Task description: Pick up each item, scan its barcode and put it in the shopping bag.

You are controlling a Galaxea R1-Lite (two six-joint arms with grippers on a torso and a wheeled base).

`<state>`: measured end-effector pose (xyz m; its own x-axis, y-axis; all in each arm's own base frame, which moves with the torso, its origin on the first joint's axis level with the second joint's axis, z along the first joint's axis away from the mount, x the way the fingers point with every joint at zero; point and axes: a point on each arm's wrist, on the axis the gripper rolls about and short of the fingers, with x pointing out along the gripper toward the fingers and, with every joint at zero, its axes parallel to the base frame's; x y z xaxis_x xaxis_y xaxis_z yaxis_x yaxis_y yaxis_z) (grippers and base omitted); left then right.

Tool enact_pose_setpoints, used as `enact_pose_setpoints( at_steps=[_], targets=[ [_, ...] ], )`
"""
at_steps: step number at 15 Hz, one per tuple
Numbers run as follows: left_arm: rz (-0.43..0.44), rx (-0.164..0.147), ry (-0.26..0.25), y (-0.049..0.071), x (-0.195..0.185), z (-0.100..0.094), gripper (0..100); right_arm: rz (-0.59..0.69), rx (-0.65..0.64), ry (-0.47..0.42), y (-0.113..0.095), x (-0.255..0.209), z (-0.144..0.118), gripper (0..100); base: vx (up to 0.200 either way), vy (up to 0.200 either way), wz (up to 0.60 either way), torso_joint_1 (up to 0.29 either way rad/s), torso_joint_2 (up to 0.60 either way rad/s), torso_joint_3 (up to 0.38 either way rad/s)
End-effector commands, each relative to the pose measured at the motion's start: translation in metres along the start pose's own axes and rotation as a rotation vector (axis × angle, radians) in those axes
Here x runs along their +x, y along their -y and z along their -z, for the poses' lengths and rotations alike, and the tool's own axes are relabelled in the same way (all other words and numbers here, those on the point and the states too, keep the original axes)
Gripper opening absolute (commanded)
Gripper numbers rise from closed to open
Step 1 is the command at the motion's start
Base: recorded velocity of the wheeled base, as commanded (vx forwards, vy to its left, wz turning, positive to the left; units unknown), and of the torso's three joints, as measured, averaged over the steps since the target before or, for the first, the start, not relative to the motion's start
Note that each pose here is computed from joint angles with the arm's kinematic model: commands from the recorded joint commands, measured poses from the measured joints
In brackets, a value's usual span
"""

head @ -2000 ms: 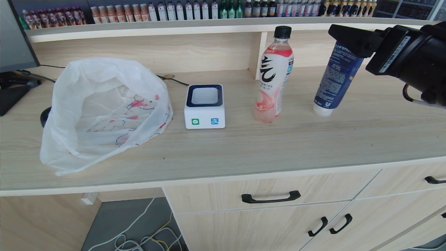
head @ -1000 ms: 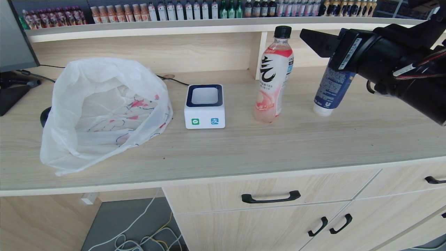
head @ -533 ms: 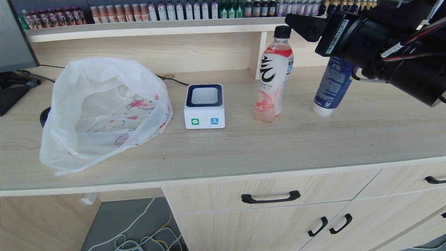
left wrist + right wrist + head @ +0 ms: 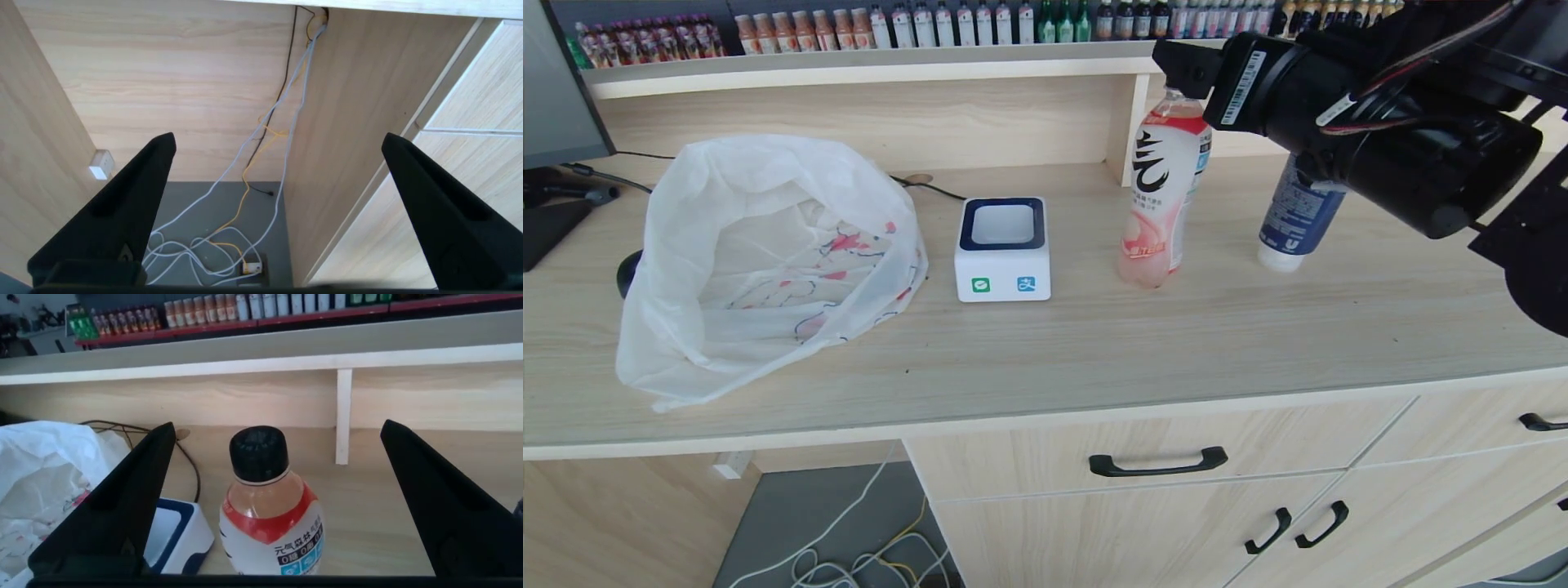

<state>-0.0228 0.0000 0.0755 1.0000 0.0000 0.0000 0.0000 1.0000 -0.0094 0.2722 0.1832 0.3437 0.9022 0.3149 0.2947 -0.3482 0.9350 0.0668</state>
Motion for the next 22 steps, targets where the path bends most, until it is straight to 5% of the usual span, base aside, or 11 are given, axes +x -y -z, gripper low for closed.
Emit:
enact_pose_setpoints(
  at_steps=[1,22],
  targets=[
    [0.0,0.0,0.0,0.0,0.0,0.0,100,0.021,-0.007,-0.017,-0.003,0.01,0.011,100,0.0,0.0,0.0,0.0,0.0,0.0],
    [0.0,0.0,0.0,0.0,0.0,0.0,100,0.072,-0.046,-0.077,-0.004,0.021,0.042,100,0.0,0.0,0.0,0.0,0.0,0.0]
  ],
)
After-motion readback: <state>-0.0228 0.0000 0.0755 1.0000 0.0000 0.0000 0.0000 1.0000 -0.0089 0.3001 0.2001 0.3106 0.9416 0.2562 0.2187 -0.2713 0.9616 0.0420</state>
